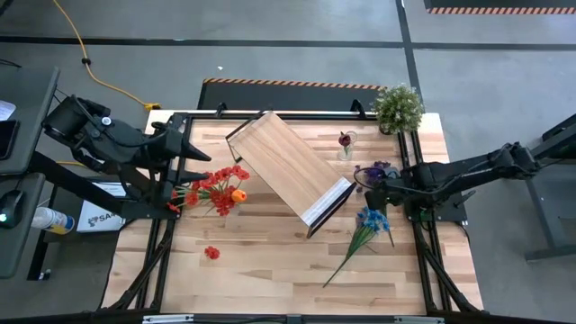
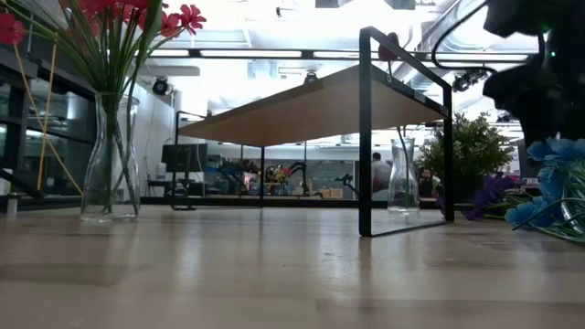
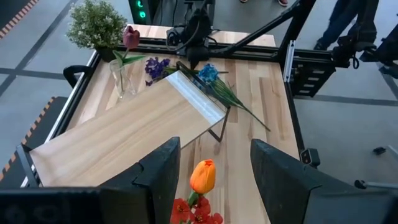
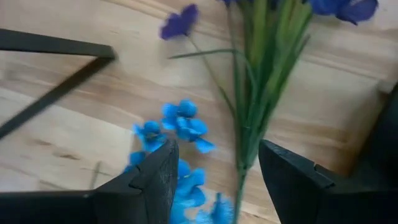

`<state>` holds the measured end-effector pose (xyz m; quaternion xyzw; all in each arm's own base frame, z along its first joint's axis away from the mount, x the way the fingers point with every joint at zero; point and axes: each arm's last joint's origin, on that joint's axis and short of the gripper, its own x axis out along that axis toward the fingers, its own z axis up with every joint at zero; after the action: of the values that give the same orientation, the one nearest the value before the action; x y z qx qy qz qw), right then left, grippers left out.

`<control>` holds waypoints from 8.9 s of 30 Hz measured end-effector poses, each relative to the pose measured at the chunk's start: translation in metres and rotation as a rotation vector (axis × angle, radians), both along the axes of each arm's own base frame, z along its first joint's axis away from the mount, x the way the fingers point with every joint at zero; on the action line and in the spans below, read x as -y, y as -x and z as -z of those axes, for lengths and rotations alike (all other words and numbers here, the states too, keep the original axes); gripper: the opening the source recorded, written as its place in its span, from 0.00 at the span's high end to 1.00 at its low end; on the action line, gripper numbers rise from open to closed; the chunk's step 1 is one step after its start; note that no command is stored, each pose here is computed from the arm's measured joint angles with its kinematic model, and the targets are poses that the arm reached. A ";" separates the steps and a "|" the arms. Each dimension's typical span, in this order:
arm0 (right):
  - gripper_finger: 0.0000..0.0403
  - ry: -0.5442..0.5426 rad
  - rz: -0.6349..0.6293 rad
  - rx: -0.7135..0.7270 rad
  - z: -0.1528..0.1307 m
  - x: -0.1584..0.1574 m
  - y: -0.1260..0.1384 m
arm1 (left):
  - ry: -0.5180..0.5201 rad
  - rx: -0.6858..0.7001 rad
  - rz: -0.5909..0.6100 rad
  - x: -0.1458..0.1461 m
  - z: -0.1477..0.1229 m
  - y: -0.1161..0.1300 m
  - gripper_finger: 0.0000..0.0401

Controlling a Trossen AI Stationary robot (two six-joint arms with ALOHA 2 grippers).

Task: Pick and place flowers into a vace then onto a shelf
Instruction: Put the purple flowers into the top transparent vase

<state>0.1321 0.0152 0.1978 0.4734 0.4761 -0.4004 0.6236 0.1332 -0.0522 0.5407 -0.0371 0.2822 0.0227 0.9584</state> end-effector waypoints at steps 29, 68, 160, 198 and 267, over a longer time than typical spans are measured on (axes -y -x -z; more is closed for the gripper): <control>0.48 0.014 0.152 -0.047 0.053 0.022 -0.002 | -0.006 0.003 -0.011 0.000 0.000 0.000 0.43; 0.99 0.187 0.248 0.097 0.029 0.035 0.002 | -0.019 0.005 -0.028 0.000 0.000 -0.002 0.43; 1.00 1.390 0.440 0.003 -0.133 0.087 -0.138 | -0.028 0.004 -0.041 0.000 0.001 -0.004 0.43; 0.98 1.428 0.437 -0.104 -0.100 0.100 -0.165 | -0.010 -0.005 -0.011 0.001 0.001 -0.004 0.43; 0.99 1.446 0.462 -0.189 -0.087 0.115 -0.157 | -0.026 0.003 -0.034 0.001 0.001 -0.004 0.43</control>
<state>0.2894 -0.0997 0.2849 -0.0014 0.0355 -0.7715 0.6352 0.1370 -0.0528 0.5398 -0.0297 0.2799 0.0428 0.9586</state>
